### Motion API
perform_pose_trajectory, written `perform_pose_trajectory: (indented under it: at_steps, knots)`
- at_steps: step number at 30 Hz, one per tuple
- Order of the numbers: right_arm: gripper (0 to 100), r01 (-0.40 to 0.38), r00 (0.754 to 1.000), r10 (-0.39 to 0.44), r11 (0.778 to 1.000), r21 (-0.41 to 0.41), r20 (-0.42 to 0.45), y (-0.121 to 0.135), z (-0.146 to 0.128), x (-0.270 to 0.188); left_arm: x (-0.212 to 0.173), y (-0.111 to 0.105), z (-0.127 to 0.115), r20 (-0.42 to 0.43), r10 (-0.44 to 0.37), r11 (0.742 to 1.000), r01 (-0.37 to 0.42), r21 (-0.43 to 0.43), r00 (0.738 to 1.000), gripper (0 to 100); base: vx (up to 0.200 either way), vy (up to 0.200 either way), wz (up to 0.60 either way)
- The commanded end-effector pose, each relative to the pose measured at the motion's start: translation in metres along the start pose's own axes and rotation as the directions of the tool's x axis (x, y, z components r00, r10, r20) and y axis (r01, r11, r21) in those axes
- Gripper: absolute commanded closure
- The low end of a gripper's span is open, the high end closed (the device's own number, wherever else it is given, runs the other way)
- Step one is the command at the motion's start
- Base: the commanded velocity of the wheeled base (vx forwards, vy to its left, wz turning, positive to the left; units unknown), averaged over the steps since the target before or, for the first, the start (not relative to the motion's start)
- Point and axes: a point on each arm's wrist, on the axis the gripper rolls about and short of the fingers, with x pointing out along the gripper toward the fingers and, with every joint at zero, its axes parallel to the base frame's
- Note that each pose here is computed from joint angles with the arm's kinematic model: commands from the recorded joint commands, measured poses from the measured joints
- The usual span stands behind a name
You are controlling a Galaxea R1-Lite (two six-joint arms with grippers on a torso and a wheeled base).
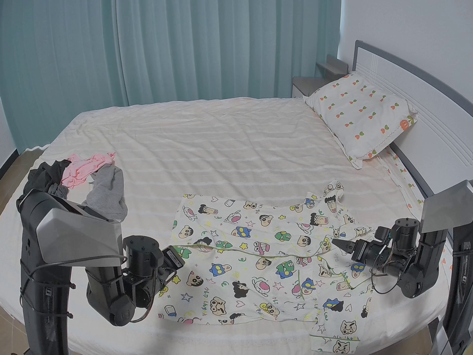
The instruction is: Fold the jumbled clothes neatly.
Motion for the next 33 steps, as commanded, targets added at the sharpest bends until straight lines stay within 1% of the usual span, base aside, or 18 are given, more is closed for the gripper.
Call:
perform_pose_trajectory:
  at_steps: [1, 3, 6, 14, 15, 21, 24, 26, 27, 28, 29, 30, 32, 33]
  knots:
    - [0, -0.002, 1.000, 0.002, 1.000, -0.001, -0.002, -0.001, -0.002, 0.001, 0.006, 0.012, -0.002, -0.010, 0.033, 0.999, -0.033, -0.001, 0.999, 100, 0.000, 0.000, 0.00]
    - [0, -0.002, 1.000, 0.002, 1.000, -0.001, -0.002, -0.001, -0.002, 0.001, 0.006, 0.013, -0.002, -0.028, 0.020, 1.000, -0.020, -0.004, 0.999, 100, 0.000, 0.000, 0.00]
    - [0, -0.002, 1.000, 0.002, 1.000, -0.001, -0.002, -0.001, -0.002, 0.001, 0.007, 0.014, -0.002, -0.029, 0.018, 1.000, -0.018, -0.008, 0.999, 100, 0.000, 0.000, 0.00]
    - [0, 0.000, 1.000, 0.000, 1.000, -0.001, -0.005, -0.001, -0.003, 0.001, 0.013, 0.019, 0.002, -0.011, 0.031, 0.999, -0.032, -0.019, 0.999, 100, 0.000, 0.000, 0.00]
    - [0, 0.000, 1.000, 0.000, 1.000, -0.001, -0.005, -0.001, -0.003, 0.001, 0.013, 0.019, 0.002, -0.009, 0.034, 0.999, -0.034, -0.020, 0.999, 0, 0.000, 0.000, 0.00]
    - [0, 0.000, 1.000, 0.000, 1.000, 0.002, -0.028, 0.001, -0.007, -0.002, 0.013, 0.023, 0.005, -0.008, 0.046, 0.999, -0.047, -0.027, 0.999, 0, 0.000, 0.000, 0.00]
    - [0, -0.001, 0.999, 0.001, 1.000, 0.001, -0.032, 0.002, -0.008, -0.003, 0.011, 0.030, 0.008, -0.007, 0.068, 0.997, -0.068, -0.037, 0.998, 0, 0.000, 0.000, 0.00]
    - [0, 0.001, 0.999, -0.001, 1.000, 0.002, -0.036, 0.002, -0.009, -0.004, 0.005, 0.033, 0.012, -0.010, 0.079, 0.994, -0.080, -0.069, 0.997, 0, 0.000, 0.000, 0.00]
    - [0, 0.003, 0.999, -0.003, 1.000, 0.003, -0.036, 0.002, -0.009, -0.005, 0.005, 0.033, 0.012, -0.011, 0.080, 0.994, -0.081, -0.072, 0.997, 0, 0.000, 0.000, 0.00]
    - [0, 0.009, 0.999, -0.008, 1.000, 0.008, -0.052, 0.002, -0.012, -0.008, -0.005, 0.032, 0.013, -0.022, 0.077, 0.991, -0.079, -0.108, 0.997, 0, 0.000, 0.000, 0.00]
    - [0, 0.010, 0.998, -0.009, 1.000, 0.011, -0.060, 0.003, -0.014, -0.010, -0.011, 0.032, 0.013, -0.037, 0.073, 0.989, -0.077, -0.126, 0.997, 0, 0.000, 0.000, 0.00]
    - [0, 0.008, 0.997, -0.007, 1.000, 0.010, -0.073, 0.005, -0.017, -0.012, -0.021, 0.030, 0.014, -0.061, 0.055, 0.988, -0.063, -0.140, 0.997, 0, 0.000, 0.000, 0.00]
    - [0, 0.011, 0.995, -0.010, 1.000, 0.011, -0.099, 0.008, -0.022, -0.016, -0.039, 0.025, 0.020, -0.105, -0.010, 0.984, -0.008, -0.176, 0.994, 0, 0.000, 0.000, 0.00]
    - [0, 0.011, 0.993, -0.009, 1.000, 0.012, -0.115, 0.010, -0.025, -0.020, -0.053, 0.022, 0.026, -0.140, -0.073, 0.975, 0.041, -0.218, 0.987, 0, 0.000, 0.000, 0.00]
